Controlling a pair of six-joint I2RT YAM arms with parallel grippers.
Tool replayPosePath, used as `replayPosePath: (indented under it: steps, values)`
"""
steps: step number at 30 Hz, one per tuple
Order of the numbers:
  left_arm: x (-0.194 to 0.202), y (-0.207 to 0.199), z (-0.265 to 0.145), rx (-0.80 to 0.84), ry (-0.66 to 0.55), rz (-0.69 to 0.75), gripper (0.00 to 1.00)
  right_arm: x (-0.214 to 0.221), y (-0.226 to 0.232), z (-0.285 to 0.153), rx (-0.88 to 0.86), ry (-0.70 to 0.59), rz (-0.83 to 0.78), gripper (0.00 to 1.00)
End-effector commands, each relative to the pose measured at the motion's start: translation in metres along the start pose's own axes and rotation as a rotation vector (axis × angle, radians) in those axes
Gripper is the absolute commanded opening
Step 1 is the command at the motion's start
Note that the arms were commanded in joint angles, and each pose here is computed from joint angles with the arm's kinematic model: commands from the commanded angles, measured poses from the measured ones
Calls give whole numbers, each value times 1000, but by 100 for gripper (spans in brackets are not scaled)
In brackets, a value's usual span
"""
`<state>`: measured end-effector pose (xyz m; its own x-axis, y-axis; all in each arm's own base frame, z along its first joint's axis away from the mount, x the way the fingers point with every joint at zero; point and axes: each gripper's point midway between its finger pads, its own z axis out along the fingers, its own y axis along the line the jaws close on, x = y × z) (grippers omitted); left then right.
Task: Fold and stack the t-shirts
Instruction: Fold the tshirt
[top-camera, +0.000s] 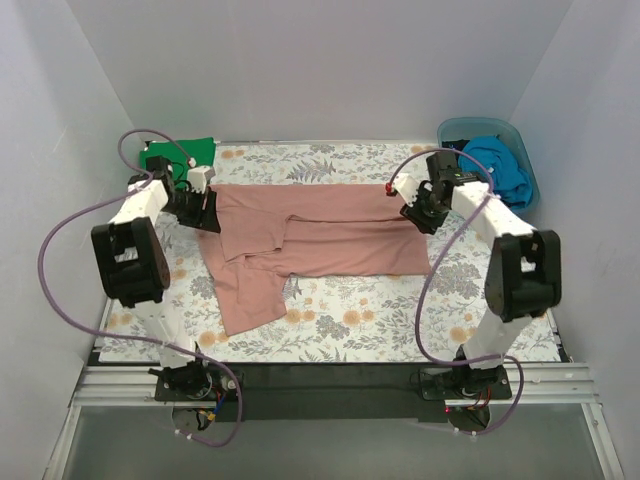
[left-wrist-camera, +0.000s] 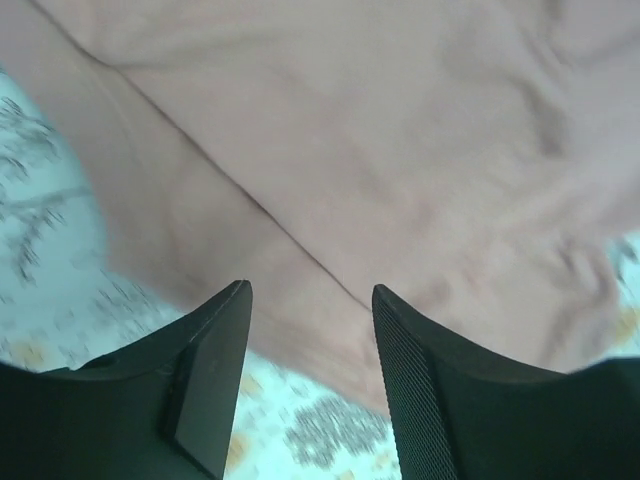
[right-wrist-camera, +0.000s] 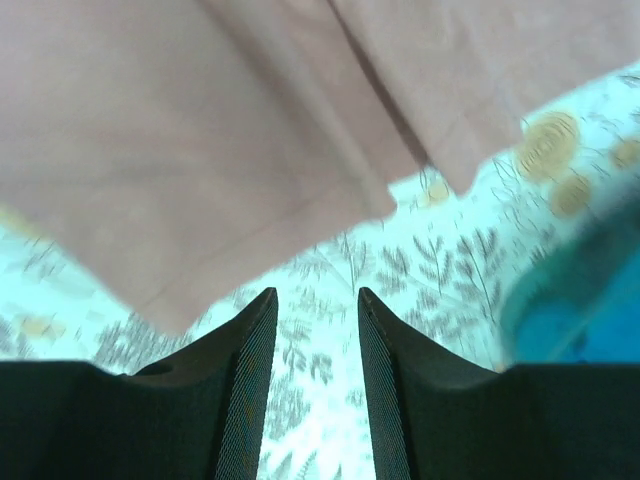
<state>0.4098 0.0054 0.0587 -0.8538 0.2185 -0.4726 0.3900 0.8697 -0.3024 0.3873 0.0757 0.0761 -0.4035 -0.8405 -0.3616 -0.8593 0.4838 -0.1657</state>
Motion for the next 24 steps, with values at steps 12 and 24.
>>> replayPosePath:
  steps: [12, 24]
  values:
    - [109, -117, -85, 88, -55, 395, 57, 39, 69, -2, -11, 28, -146, 55]
    - [151, -113, -71, 56, 23, 418, 58, 63, 86, 31, -34, 85, -177, 49]
